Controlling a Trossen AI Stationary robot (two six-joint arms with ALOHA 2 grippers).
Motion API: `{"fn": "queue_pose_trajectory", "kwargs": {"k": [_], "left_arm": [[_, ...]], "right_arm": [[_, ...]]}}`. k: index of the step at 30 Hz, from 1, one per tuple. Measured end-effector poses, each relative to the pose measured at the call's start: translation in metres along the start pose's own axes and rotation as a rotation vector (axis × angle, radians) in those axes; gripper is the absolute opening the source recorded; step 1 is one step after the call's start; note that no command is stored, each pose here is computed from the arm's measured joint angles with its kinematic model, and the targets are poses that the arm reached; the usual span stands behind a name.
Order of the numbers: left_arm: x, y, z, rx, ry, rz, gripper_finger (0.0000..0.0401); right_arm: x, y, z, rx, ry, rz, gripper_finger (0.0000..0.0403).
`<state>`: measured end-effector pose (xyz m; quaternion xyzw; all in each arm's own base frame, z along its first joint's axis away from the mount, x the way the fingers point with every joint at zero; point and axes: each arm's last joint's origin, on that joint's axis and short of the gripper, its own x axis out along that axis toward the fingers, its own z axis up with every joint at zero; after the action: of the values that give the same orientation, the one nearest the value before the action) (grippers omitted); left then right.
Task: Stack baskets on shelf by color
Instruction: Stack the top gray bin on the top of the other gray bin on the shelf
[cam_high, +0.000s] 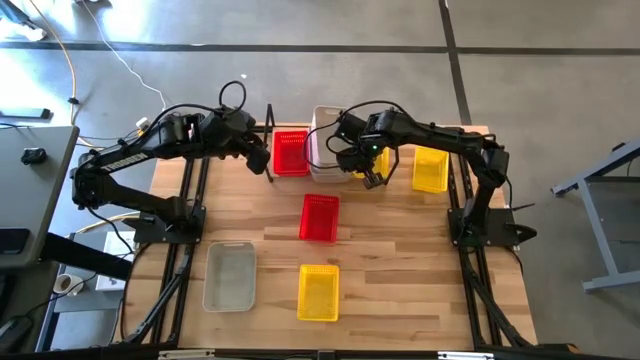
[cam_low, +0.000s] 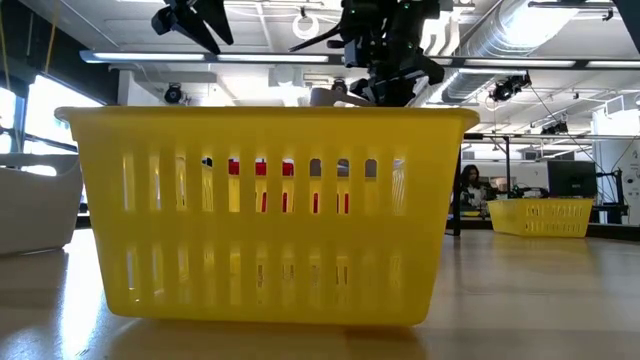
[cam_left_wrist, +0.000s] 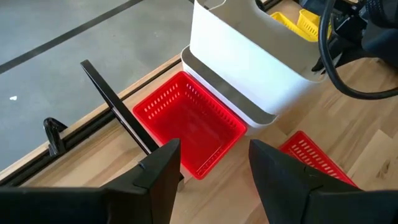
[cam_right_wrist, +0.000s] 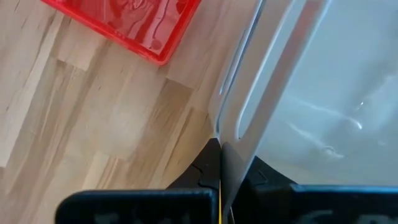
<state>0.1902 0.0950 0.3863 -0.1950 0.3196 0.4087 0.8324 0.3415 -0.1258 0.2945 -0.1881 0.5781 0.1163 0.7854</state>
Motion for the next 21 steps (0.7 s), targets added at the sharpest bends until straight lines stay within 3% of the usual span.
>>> {"fn": "queue_pose_trajectory", "kwargs": {"k": [21], "left_arm": [[0.0,0.0,0.0,0.027,0.001,0.0,0.018]], "right_arm": [[0.019,-0.007,0.001,0.0,0.071,-0.033,0.0]]}}
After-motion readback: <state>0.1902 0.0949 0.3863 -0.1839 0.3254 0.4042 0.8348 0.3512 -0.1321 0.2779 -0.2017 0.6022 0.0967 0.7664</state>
